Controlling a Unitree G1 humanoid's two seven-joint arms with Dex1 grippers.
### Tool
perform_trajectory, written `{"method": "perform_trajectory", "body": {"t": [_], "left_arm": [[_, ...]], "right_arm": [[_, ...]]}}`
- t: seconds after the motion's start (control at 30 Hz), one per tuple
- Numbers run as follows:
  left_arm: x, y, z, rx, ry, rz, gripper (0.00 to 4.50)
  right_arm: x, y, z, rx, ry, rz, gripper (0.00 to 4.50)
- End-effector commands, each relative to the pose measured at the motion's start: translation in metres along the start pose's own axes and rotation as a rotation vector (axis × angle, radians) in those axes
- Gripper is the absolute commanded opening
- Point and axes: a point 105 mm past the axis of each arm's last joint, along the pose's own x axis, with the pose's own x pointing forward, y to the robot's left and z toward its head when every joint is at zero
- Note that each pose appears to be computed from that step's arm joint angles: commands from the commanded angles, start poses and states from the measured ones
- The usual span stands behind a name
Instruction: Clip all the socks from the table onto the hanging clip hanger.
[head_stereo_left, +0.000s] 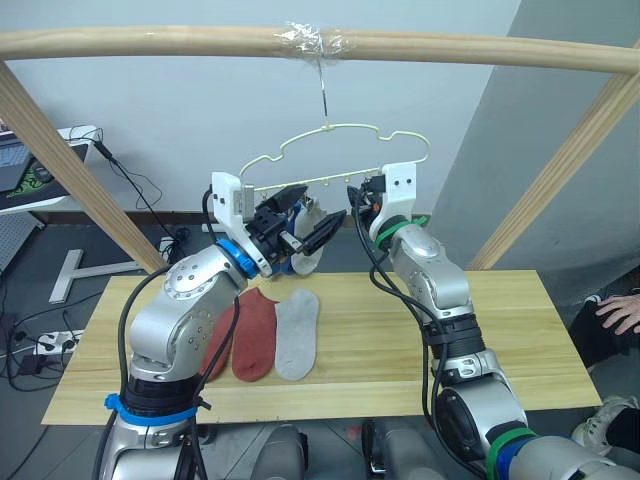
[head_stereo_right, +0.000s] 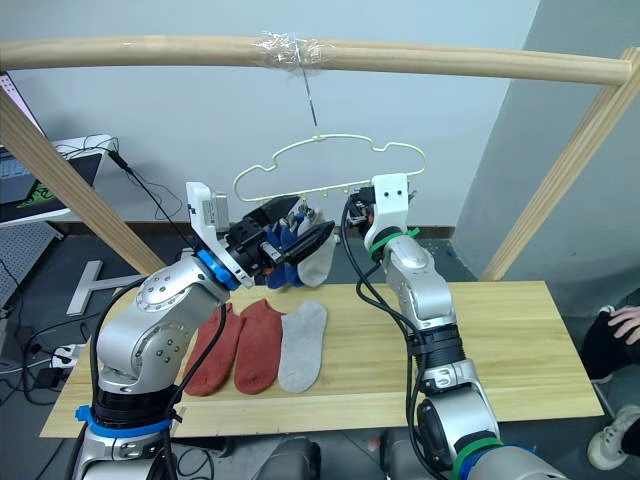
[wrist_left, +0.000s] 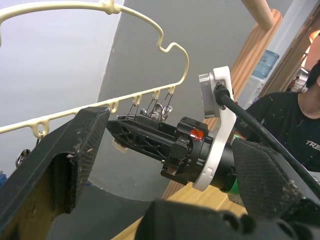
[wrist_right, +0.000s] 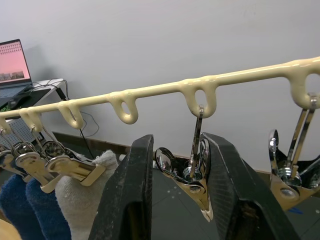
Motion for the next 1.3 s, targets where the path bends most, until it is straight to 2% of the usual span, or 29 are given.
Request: {"method": "perform_trajectory", "body": {"t": [0.03, 0.17, 0.3, 0.4, 0.6, 0.67, 0.73, 0.83, 1.07, 1.23, 1.3], "left_arm": [[0.001, -0.008, 0.017, 0.036, -0.055, -0.028, 4.5], [0.001, -0.008, 0.014, 0.032, -0.051, -0.023, 4.5], [0.0, -0.008, 0.011, 0.023, -0.046, -0.01, 4.5], [-0.003, -0.004, -0.001, 0.029, -0.009, 0.014, 4.5], [-0.017, 0.005, -0.046, 0.032, 0.132, 0.076, 4.5], [-0.027, 0.017, -0.081, 0.025, 0.237, 0.154, 4.5], [-0.041, 0.025, -0.128, -0.013, 0.364, 0.219, 4.5], [-0.052, 0.026, -0.169, -0.037, 0.47, 0.241, 4.5], [-0.046, 0.02, -0.214, -0.042, 0.567, 0.207, 4.5], [-0.046, 0.024, -0.229, -0.079, 0.594, 0.225, 4.5], [-0.049, 0.023, -0.235, -0.082, 0.619, 0.205, 4.14]], "right_arm": [[0.001, 0.004, 0.019, -0.006, -0.068, 0.018, 0.89], [0.0, 0.004, 0.02, -0.009, -0.078, 0.021, 0.1], [-0.001, 0.004, 0.021, -0.01, -0.085, 0.023, 0.02], [-0.002, 0.003, 0.021, -0.011, -0.082, 0.027, 0.02], [-0.005, 0.001, 0.017, -0.03, -0.058, 0.041, 0.02], [-0.008, 0.0, 0.015, -0.047, -0.047, 0.051, 0.02], [-0.011, 0.0, 0.012, -0.052, -0.032, 0.063, 0.02], [-0.015, 0.003, 0.008, -0.06, -0.016, 0.075, 0.02], [-0.019, 0.002, 0.008, -0.08, 0.0, 0.075, 0.02], [-0.021, -0.002, 0.008, -0.087, 0.009, 0.062, 0.02], [-0.022, -0.003, 0.008, -0.088, 0.011, 0.056, 0.0]]}}
